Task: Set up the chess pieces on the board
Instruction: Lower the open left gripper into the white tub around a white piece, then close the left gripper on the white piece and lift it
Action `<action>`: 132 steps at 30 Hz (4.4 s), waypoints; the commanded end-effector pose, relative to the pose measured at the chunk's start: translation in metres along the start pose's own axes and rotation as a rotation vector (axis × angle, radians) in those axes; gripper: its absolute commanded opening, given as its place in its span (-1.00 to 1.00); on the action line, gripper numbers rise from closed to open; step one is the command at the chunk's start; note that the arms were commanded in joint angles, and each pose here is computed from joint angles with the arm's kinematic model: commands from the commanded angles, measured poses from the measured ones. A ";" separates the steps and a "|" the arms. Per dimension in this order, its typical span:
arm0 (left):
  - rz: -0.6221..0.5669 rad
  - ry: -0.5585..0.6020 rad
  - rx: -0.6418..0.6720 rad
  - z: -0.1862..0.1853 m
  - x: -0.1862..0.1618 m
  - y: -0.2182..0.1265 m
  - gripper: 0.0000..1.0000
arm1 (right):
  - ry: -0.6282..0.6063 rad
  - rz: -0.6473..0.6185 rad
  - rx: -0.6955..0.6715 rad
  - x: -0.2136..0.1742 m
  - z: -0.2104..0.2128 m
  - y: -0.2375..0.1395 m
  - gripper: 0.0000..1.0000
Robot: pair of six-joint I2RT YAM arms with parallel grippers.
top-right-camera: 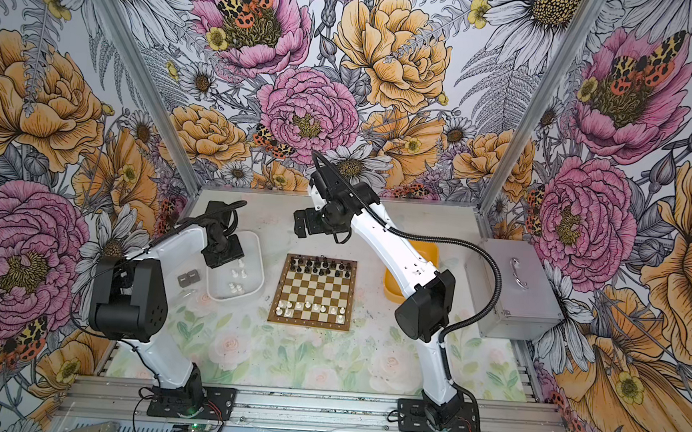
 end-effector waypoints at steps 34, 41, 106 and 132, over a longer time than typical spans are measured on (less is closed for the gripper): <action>0.027 0.047 -0.029 -0.028 0.010 0.029 -0.33 | 0.040 0.033 -0.097 -0.006 -0.028 0.006 0.99; 0.027 0.048 -0.026 -0.028 0.009 0.029 -0.40 | 0.042 0.040 -0.104 -0.009 -0.031 0.006 0.99; 0.057 0.047 -0.010 -0.019 0.007 0.040 -0.71 | 0.063 0.035 -0.129 -0.007 -0.044 0.003 0.99; -0.023 0.069 -0.073 -0.029 0.021 -0.019 -0.85 | 0.065 0.038 -0.130 -0.007 -0.045 0.006 0.99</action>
Point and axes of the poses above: each gripper's point midway between its finger pads, its own y axis out along the fingers, its own z axis along the line the jaws close on, x = y × z, the point moved 6 cm from there along -y, back along the fingers, and after that the axes turned 4 degrees about -y, right-handed, at the moved point
